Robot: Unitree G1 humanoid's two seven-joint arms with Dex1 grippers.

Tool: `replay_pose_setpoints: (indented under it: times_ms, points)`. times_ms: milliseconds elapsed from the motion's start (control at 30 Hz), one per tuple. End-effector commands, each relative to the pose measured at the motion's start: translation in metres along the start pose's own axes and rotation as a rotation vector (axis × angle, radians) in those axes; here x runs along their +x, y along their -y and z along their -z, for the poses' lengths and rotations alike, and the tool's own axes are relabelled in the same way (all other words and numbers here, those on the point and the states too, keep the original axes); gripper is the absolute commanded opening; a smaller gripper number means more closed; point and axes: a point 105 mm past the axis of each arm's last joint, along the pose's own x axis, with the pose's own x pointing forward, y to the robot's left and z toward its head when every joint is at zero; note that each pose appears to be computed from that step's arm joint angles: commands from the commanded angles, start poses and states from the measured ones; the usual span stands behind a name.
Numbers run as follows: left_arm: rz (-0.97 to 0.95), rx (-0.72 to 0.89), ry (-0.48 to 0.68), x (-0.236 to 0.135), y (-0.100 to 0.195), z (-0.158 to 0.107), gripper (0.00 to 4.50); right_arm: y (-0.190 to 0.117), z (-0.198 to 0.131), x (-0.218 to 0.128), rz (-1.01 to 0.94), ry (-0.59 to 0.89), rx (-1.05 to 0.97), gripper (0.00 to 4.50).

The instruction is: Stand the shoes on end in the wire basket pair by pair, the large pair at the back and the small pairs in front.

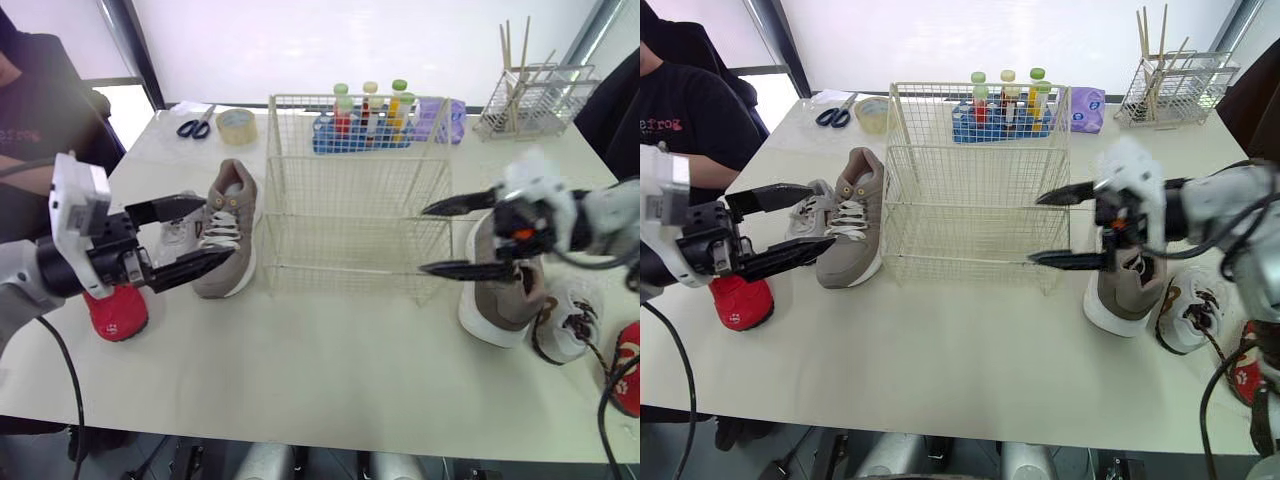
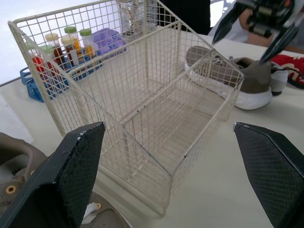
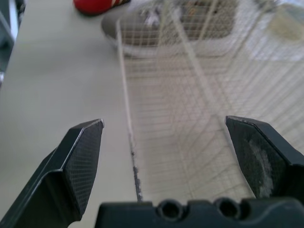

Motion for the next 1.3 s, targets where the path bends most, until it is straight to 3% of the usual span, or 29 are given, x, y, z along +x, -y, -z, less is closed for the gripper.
replay_pose_setpoints:
  times_ms: [33,200,333,533,767,900,1033,1300]
  points:
    - [0.000,0.028,0.036,0.001,-0.003,-0.006,4.48,-0.001,-0.006,-0.016,0.078,0.032,0.052,4.50]
    - [0.050,0.027,0.073,0.015,-0.010,-0.005,4.48,0.000,0.014,-0.027,0.262,-0.035,0.118,4.50]
    - [0.131,0.017,0.122,0.037,-0.015,-0.002,4.48,-0.016,0.025,-0.041,0.350,-0.120,0.174,4.50]
    - [0.201,0.020,0.141,0.056,-0.020,-0.002,4.48,-0.037,0.014,-0.031,0.209,-0.098,0.073,4.50]
    - [0.233,0.045,0.160,0.067,-0.020,-0.010,4.48,-0.030,0.017,-0.017,0.103,-0.159,-0.017,4.50]
    - [0.232,0.039,0.169,0.067,-0.014,-0.012,4.48,-0.007,0.027,-0.024,0.321,-0.164,-0.014,4.50]
    - [0.229,0.014,0.163,0.068,-0.010,-0.006,4.48,-0.006,0.027,-0.040,0.552,-0.110,0.071,4.50]
    - [0.282,-0.019,0.183,0.086,-0.007,0.001,4.48,-0.046,0.049,-0.039,0.890,-0.075,0.194,4.50]
